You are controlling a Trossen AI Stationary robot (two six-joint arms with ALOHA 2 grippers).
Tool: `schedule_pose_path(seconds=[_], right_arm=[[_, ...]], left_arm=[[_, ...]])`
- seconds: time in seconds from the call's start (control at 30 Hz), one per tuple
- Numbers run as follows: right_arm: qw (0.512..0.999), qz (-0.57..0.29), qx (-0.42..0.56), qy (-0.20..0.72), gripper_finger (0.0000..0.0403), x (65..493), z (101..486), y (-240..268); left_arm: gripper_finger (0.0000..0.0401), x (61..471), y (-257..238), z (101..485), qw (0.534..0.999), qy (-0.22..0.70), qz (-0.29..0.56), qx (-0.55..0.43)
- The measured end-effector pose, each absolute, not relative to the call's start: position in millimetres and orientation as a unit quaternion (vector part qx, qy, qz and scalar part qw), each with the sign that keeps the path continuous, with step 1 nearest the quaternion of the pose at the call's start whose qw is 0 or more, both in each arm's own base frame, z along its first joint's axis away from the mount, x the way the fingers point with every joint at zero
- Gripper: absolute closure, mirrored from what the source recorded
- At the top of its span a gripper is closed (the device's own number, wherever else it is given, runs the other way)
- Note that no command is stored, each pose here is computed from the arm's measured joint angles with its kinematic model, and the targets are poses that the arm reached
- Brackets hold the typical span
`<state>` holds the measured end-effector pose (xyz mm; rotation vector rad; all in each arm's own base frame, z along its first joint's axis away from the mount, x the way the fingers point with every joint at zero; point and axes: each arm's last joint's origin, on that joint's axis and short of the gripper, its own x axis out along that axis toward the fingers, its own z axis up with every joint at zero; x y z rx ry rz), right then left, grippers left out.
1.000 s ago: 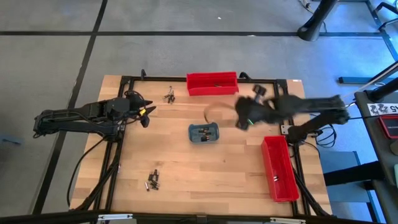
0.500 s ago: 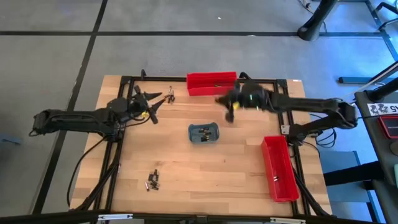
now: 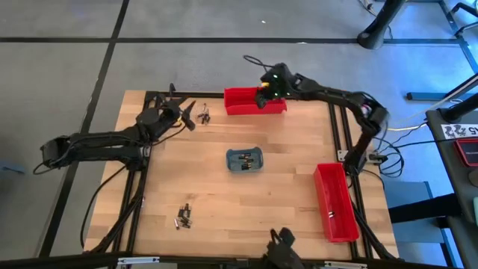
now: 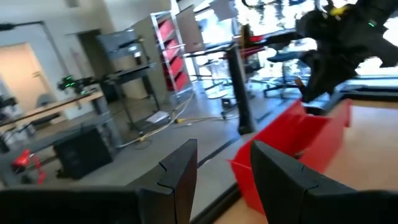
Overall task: Sort batteries
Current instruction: Put the black battery into the blue bin
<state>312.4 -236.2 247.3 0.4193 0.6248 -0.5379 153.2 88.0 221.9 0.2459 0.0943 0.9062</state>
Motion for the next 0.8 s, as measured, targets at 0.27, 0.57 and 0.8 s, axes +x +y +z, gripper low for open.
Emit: schedule_pose_path(seconds=[0.27,0.57,0.8], right_arm=[[0.905,-0.172,0.114,0.373,0.0376,333,248,-242],[0.884,0.109,-0.009,0.454,0.0375,363,228,-144],[0.859,0.190,-0.051,0.472,0.0375,382,216,-70]], left_arm=[[0.0262,151,104,217,0.873,0.051,0.473,0.104],[0.0262,151,109,213,0.871,0.045,0.484,0.069],[0.0262,156,101,206,0.886,0.060,0.460,0.027]])
